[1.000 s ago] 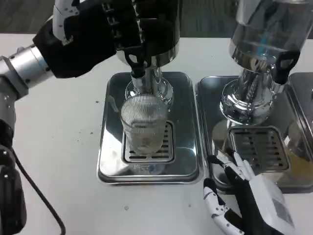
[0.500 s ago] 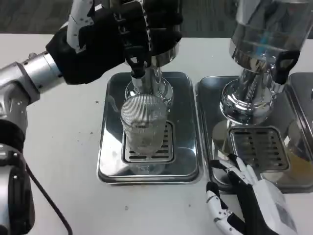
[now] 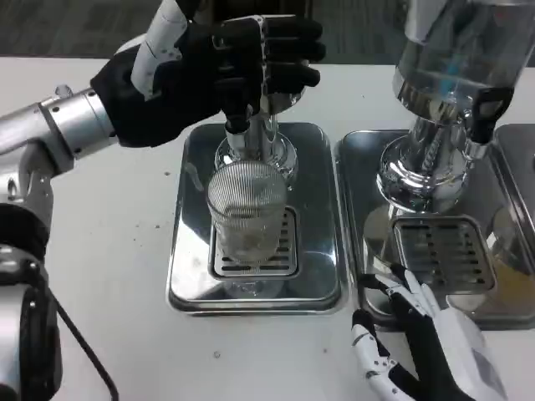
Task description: Grasp the cup under the faucet to collect the drink, then remove the cup.
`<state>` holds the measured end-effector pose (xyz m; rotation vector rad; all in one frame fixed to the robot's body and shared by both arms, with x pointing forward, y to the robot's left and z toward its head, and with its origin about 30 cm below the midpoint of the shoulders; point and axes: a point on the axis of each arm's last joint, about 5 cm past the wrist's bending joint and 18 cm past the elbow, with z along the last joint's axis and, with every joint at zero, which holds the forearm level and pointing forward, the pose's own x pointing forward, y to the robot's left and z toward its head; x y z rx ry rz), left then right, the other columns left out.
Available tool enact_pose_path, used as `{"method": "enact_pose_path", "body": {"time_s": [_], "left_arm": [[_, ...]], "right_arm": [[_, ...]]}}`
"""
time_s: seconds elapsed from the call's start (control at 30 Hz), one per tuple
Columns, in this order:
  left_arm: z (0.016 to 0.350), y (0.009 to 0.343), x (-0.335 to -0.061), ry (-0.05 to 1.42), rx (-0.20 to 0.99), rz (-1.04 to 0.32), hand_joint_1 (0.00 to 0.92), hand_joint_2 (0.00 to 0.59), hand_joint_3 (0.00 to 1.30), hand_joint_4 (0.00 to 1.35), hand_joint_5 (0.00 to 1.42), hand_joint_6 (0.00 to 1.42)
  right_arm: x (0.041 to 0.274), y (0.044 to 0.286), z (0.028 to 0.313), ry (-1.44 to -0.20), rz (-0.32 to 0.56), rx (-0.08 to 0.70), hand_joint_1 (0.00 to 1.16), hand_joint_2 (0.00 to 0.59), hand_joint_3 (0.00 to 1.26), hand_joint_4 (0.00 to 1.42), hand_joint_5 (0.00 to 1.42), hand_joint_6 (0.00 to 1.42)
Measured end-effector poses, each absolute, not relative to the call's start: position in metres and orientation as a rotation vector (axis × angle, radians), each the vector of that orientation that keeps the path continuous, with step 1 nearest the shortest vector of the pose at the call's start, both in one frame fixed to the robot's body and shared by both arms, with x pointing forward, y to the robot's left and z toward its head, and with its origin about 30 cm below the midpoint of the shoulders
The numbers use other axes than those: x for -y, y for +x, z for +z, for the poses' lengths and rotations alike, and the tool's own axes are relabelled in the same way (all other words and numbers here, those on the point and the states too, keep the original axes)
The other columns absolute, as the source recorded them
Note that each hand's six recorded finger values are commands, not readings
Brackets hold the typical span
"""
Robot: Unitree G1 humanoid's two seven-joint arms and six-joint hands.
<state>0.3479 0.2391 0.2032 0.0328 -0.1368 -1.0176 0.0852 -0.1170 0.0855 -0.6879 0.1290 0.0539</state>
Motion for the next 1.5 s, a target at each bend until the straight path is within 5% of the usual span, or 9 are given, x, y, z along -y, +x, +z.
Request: {"method": "enact_pose_path", "body": {"time_s": [0.67, 1.5], "left_arm": [[0.2024, 0.343, -0.2371, 0.259, 0.17, -0.996, 0.0, 0.021, 0.27, 0.18, 0.18, 0.06], [0.2001, 0.339, -0.237, 0.347, 0.205, -0.962, 0.0, 0.023, 0.26, 0.15, 0.14, 0.08]], "right_arm": [[0.1179, 0.0867, 0.0859, -0.669, 0.061, -0.128, 0.25, 0.507, 0.23, 0.03, 0.01, 0.09], [0.1206, 0.0876, 0.0872, -0.669, 0.063, -0.126, 0.25, 0.507, 0.23, 0.03, 0.01, 0.11]]}}
